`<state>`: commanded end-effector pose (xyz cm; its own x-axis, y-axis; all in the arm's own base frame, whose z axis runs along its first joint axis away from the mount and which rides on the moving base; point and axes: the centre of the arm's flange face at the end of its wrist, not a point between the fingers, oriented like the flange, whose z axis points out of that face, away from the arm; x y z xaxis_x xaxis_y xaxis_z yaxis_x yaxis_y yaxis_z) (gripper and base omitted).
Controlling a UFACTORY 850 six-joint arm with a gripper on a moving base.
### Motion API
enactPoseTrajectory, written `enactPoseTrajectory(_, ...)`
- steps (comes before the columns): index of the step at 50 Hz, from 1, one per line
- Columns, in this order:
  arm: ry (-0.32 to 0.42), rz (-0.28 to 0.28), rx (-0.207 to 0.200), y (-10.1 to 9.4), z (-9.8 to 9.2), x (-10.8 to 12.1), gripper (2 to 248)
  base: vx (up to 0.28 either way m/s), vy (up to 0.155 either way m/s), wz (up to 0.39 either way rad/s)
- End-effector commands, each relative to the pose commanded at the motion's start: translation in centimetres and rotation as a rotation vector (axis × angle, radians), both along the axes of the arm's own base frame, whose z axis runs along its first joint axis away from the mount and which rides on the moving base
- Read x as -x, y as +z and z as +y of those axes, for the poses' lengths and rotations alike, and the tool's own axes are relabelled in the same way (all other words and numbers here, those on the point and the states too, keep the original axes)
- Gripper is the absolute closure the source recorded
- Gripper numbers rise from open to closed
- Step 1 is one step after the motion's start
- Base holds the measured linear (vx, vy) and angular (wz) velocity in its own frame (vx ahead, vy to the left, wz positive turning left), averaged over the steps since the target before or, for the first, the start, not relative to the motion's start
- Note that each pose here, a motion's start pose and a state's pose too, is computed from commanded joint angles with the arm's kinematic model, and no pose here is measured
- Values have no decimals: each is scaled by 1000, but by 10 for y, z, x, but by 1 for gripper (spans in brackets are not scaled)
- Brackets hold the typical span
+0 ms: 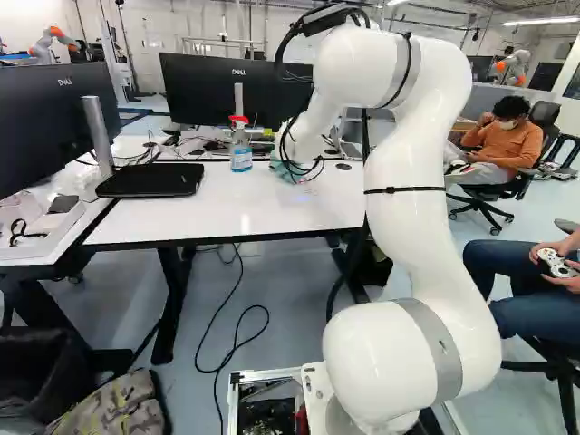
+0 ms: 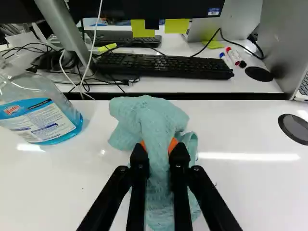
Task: Clean the table with the green towel
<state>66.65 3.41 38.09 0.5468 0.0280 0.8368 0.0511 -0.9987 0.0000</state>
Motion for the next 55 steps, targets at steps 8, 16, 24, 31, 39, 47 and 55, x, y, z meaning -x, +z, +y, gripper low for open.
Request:
enactPoseTrajectory(8,0,25,1,-2,0,1,194,0,0,0)
enactPoseTrajectory(16,0,51,3,-4,0,3,194,0,0,0)
enactPoseTrajectory(24,0,74,4,-5,0,4,194,0,0,0)
enactPoseTrajectory(31,0,93,5,-7,0,5,194,0,0,0)
enactPoseTrajectory(39,0,96,5,-7,0,5,194,0,0,0)
enactPoseTrajectory(47,0,96,5,-7,0,5,194,0,0,0)
enactPoseTrajectory(55,0,100,5,-7,0,5,194,0,0,0)
